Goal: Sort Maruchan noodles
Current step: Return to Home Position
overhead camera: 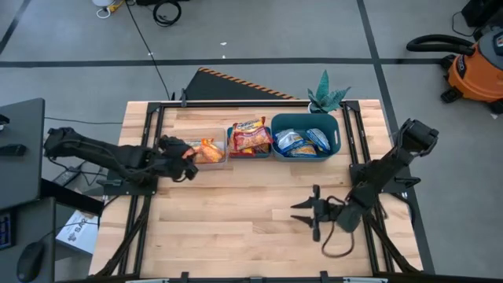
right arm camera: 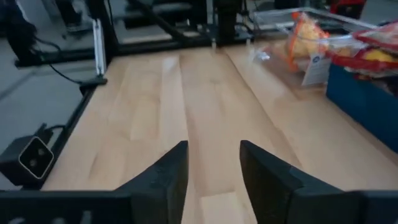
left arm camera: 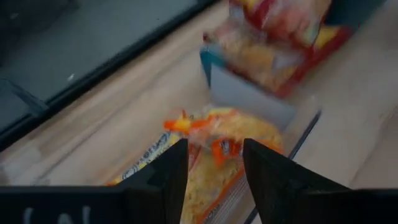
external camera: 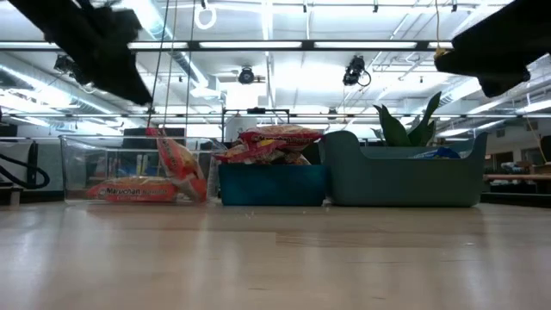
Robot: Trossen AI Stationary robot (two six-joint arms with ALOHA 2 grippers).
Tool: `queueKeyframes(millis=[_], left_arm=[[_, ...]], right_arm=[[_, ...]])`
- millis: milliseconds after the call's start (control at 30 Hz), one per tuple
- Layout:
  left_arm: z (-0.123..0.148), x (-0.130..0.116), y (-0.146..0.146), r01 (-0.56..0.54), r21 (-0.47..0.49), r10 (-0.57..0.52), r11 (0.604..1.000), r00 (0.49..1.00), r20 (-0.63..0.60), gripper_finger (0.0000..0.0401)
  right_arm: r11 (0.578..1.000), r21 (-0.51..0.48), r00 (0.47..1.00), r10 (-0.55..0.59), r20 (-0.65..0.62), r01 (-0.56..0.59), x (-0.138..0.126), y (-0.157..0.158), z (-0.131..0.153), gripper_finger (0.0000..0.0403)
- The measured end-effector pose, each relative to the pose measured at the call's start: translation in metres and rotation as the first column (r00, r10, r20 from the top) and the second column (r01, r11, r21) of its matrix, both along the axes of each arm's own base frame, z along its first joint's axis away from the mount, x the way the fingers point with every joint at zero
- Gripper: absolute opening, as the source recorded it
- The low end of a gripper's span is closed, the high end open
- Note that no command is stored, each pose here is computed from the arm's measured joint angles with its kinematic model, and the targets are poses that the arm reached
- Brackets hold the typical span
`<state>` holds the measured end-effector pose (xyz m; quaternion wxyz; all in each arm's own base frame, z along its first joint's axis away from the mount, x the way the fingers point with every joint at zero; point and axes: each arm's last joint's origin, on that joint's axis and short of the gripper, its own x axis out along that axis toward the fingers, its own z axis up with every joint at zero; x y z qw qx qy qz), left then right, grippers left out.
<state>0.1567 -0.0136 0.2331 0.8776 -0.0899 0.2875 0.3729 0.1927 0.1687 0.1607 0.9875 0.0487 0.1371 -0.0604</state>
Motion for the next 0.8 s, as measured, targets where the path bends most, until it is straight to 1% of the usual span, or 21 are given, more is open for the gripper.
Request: queueKeyframes(millis=[67,200,300,400,500,600,667,767,800], left_arm=[[0.006,-0.005,-0.004,0.009,0.008,-0.01,1.0,0.998,0.06,0.0161],[0.016,-0.014,-0.015,0.052,0.018,-0.054,0.998,0.986,0.158,0.0162],[0.015,-0.019,-0.024,0.08,0.041,-0.088,0.996,0.968,0.235,0.0162],[-0.002,-0.025,-0.029,0.141,0.041,-0.147,0.989,0.945,0.291,0.0155],[-0.019,-0.028,-0.03,0.207,0.023,-0.2,0.978,0.902,0.382,0.0141],[-0.032,-0.031,-0.027,0.261,0.037,-0.247,0.965,0.843,0.477,0.0124],[-0.04,-0.035,-0.022,0.284,0.058,-0.272,0.957,0.813,0.514,0.0112],[-0.049,-0.039,-0.014,0.296,0.086,-0.292,0.951,0.773,0.563,0.0094],[-0.053,-0.041,-0.012,0.299,0.098,-0.301,0.949,0.77,0.562,0.0087]], right_arm=[[1.0,0.018,1.0,0.01,0.029,-0.01,-0.008,-0.011,0.0,0.0139],[0.994,0.098,0.996,0.041,0.084,-0.049,-0.02,-0.042,-0.002,0.0117],[0.986,0.142,0.988,0.065,0.137,-0.085,-0.032,-0.065,-0.005,0.0101],[0.98,0.169,0.974,0.065,0.216,-0.103,-0.046,-0.084,-0.007,0.0088],[0.98,0.17,0.951,0.047,0.305,-0.102,-0.059,-0.099,-0.004,0.0078],[0.98,0.16,0.935,0.057,0.351,-0.119,-0.062,-0.106,0.006,0.007],[0.978,0.156,0.926,0.076,0.369,-0.142,-0.064,-0.111,0.01,0.0065],[0.975,0.154,0.92,0.089,0.381,-0.158,-0.068,-0.116,0.013,0.0058],[0.976,0.154,0.925,0.085,0.371,-0.151,-0.069,-0.118,0.013,0.0056]])
